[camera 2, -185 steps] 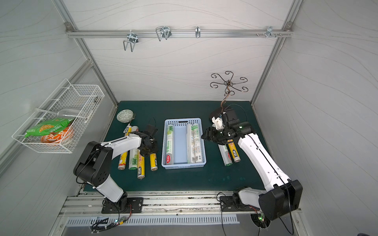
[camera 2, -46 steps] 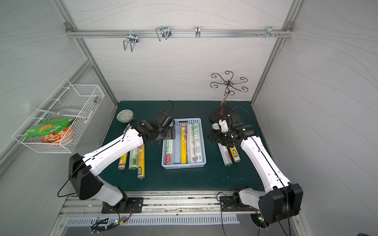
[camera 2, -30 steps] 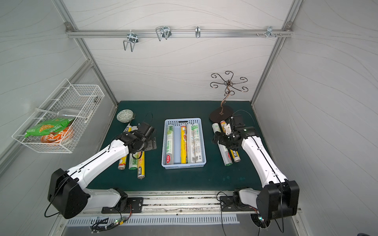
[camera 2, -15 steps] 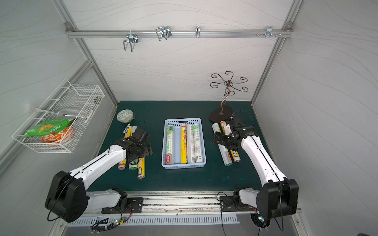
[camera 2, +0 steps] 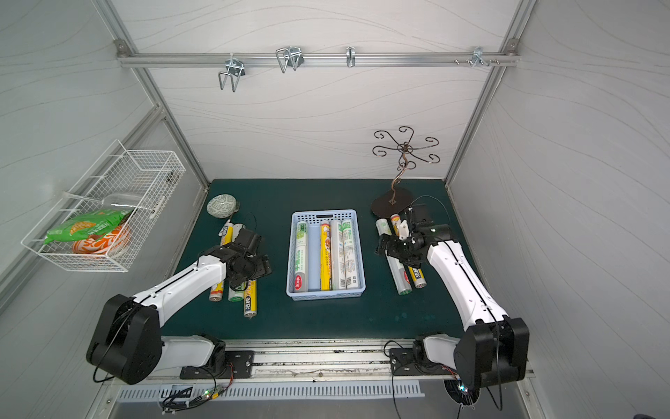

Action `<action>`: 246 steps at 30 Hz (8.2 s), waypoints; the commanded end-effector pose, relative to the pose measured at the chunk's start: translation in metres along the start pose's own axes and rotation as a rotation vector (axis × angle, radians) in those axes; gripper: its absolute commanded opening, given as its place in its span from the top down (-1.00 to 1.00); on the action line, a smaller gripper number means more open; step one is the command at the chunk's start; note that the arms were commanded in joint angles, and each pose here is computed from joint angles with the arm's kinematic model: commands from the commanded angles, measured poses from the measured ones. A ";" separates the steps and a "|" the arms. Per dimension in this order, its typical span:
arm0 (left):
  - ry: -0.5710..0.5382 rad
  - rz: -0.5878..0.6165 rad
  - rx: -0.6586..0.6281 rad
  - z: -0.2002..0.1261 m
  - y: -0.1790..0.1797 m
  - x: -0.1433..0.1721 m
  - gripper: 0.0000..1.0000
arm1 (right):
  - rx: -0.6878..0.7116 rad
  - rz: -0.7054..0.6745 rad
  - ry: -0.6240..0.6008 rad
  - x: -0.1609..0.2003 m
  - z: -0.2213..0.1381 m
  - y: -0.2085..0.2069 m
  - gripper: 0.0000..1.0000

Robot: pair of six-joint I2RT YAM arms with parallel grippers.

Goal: Put the plastic wrap into the basket
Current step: Place the plastic wrap in the basket, then pick up the plastic wrap from the center of the board, then place the plastic wrap in the basket, then pick up the plastic wrap from the center of the board.

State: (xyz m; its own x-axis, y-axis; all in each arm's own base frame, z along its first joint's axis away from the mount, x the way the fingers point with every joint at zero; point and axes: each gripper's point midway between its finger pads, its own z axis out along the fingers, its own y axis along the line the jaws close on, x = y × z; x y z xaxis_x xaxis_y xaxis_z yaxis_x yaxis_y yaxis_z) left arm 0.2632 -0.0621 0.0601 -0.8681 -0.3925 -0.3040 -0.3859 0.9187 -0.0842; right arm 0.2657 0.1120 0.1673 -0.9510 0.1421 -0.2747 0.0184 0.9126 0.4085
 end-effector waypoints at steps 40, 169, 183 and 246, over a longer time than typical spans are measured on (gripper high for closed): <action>0.133 0.123 0.012 0.032 -0.030 0.009 -0.54 | -0.057 0.006 0.024 0.002 0.007 0.007 -0.98; 0.005 0.338 0.158 -0.046 -0.203 -0.001 -0.32 | -0.050 -0.008 0.016 0.004 -0.001 0.007 -0.98; -0.272 0.374 0.104 -0.130 -0.140 -0.038 -0.84 | 0.044 -0.027 -0.023 0.000 -0.009 -0.006 -0.98; -0.336 0.328 0.157 -0.137 -0.049 -0.016 -0.99 | 0.358 -0.061 0.288 -0.042 0.124 -0.070 -0.78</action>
State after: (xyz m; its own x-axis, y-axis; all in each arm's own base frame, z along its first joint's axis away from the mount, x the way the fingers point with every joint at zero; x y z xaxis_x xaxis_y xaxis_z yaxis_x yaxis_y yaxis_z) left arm 0.2476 -0.1027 0.1918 -0.7957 -0.0551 -0.6031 -0.0401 0.9985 -0.0382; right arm 0.3404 0.0876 0.0443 -0.9991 0.0316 -0.0266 0.0297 0.9970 0.0712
